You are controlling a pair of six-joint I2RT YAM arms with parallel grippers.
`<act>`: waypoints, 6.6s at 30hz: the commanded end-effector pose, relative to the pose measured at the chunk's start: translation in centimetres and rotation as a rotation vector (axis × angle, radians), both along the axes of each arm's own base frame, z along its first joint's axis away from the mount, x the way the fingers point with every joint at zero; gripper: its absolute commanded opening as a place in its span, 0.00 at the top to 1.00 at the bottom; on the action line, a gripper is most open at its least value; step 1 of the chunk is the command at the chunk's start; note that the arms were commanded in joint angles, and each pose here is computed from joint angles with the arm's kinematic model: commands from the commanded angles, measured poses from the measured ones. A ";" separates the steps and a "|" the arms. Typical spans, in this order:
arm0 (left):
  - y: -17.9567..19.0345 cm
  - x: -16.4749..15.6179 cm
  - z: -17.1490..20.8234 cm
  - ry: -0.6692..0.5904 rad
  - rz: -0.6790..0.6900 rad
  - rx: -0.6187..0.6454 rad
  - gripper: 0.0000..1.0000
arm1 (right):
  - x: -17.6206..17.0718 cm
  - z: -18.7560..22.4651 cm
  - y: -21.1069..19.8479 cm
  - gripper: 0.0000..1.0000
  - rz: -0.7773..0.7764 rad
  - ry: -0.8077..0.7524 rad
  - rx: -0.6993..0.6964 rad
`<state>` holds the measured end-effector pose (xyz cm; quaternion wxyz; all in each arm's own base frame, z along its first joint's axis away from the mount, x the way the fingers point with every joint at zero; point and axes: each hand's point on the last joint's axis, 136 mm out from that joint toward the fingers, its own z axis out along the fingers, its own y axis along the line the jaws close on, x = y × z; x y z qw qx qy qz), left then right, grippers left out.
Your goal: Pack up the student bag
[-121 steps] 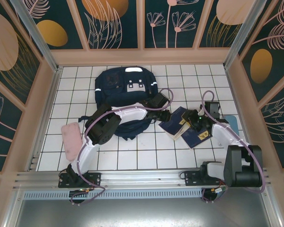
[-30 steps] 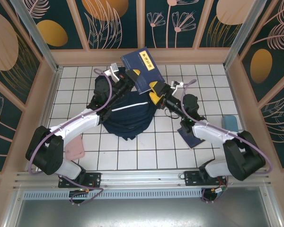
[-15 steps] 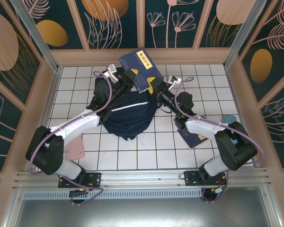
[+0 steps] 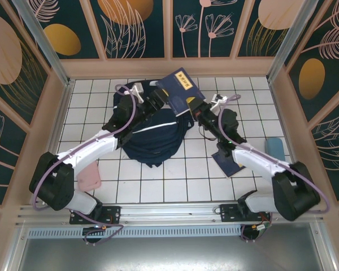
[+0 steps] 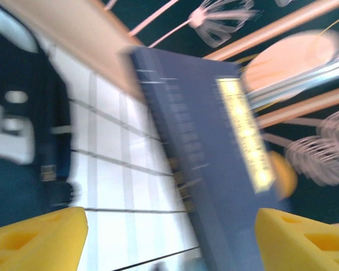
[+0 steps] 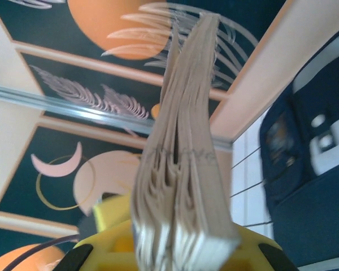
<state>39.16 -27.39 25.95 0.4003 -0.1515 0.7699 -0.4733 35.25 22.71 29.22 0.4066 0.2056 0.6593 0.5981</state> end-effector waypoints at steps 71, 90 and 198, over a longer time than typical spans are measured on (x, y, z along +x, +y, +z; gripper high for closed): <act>1.5 0.3 -0.2 -0.273 -0.046 1.281 1.00 | -8.1 -8.6 -8.0 0.98 0.087 0.129 -0.288; -1.8 2.1 5.2 -0.390 -0.024 1.147 1.00 | -7.0 -7.7 2.7 0.98 0.312 0.070 -0.180; -10.8 -6.8 -10.0 0.025 -0.538 0.536 0.20 | -1.9 -22.9 -14.6 0.33 0.030 0.578 -0.775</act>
